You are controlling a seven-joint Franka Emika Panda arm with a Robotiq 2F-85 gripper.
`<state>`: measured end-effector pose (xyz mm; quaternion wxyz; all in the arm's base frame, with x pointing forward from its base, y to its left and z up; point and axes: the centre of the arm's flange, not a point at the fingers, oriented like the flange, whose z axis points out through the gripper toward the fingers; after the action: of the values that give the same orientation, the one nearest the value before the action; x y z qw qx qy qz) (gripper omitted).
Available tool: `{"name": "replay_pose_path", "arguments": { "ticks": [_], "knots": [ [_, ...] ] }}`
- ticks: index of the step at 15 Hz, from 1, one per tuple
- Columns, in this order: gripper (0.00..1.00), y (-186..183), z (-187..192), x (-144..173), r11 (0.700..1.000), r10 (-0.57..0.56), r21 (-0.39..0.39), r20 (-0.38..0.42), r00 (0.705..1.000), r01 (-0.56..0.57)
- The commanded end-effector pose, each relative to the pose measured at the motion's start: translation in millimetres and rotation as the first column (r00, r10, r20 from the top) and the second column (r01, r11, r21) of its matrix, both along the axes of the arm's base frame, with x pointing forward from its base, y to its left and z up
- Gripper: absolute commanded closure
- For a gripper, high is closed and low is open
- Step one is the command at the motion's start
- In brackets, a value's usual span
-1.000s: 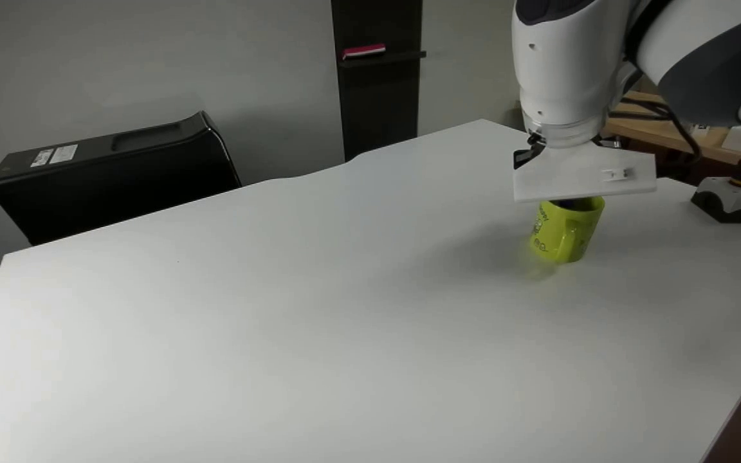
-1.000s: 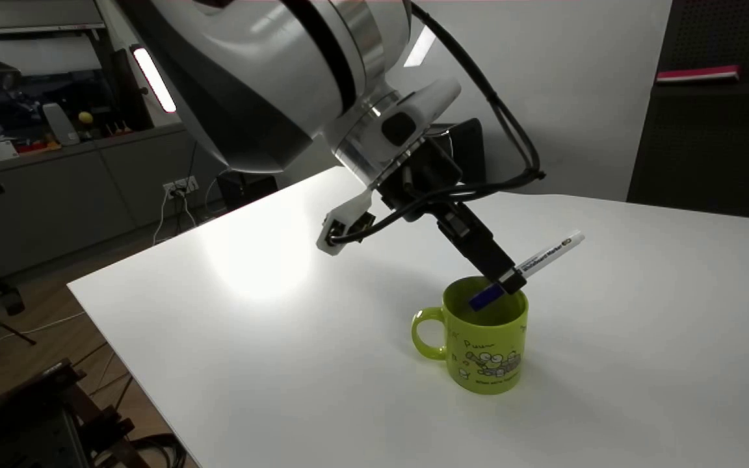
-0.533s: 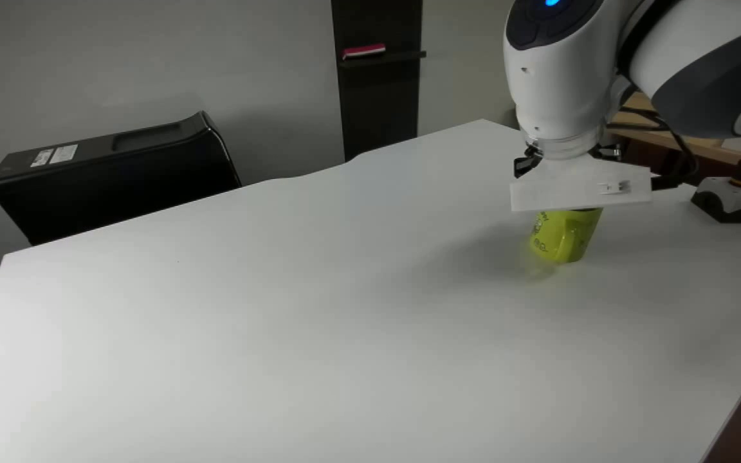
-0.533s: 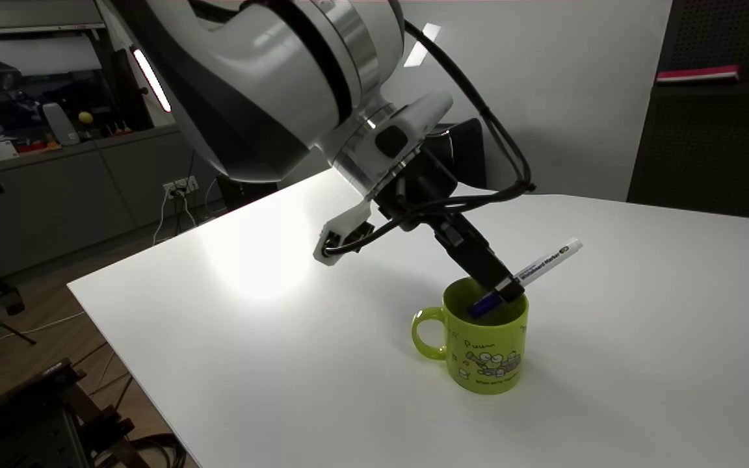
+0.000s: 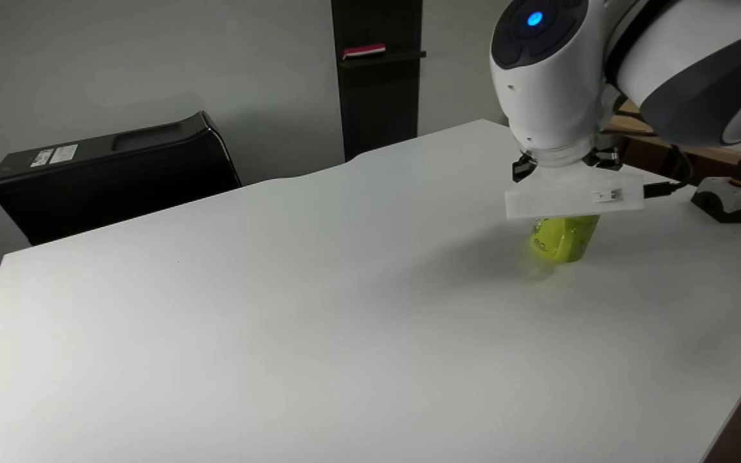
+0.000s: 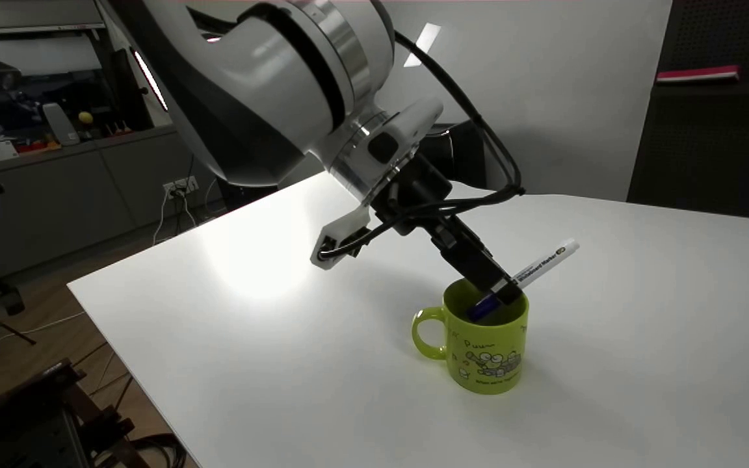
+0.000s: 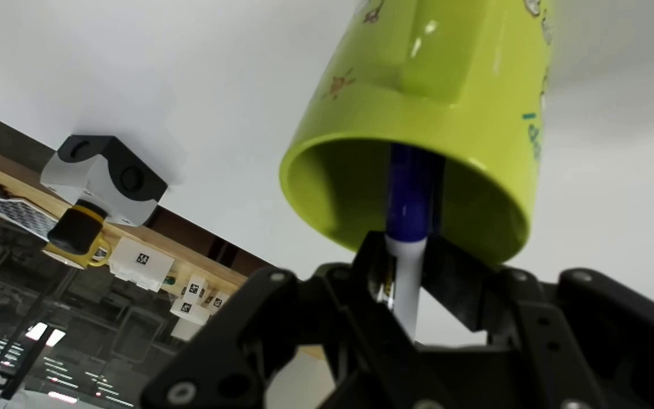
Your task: Pick up the pen and put it in the light green cup
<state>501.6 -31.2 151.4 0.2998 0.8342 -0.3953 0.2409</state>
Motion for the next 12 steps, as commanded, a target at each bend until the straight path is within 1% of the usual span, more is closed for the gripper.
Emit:
{"name": "replay_pose_path", "arguments": {
  "ticks": [1, 4, 7, 9, 12],
  "knots": [
    [0.94, 0, -12, 5, 0.999, -0.015, -0.035, 0.031, 0.999, 0.016],
    [0.94, 0, -12, 5, 0.999, -0.020, -0.049, 0.038, 0.999, 0.022],
    [0.94, 9, -9, 1, 1.000, -0.009, -0.020, 0.011, 1.000, 0.009],
    [0.94, 19, -7, -1, 1.000, 0.005, -0.002, 0.014, 1.000, -0.005],
    [0.94, 28, -7, -1, 1.000, 0.022, 0.004, 0.012, 1.000, -0.022]
  ]
}}
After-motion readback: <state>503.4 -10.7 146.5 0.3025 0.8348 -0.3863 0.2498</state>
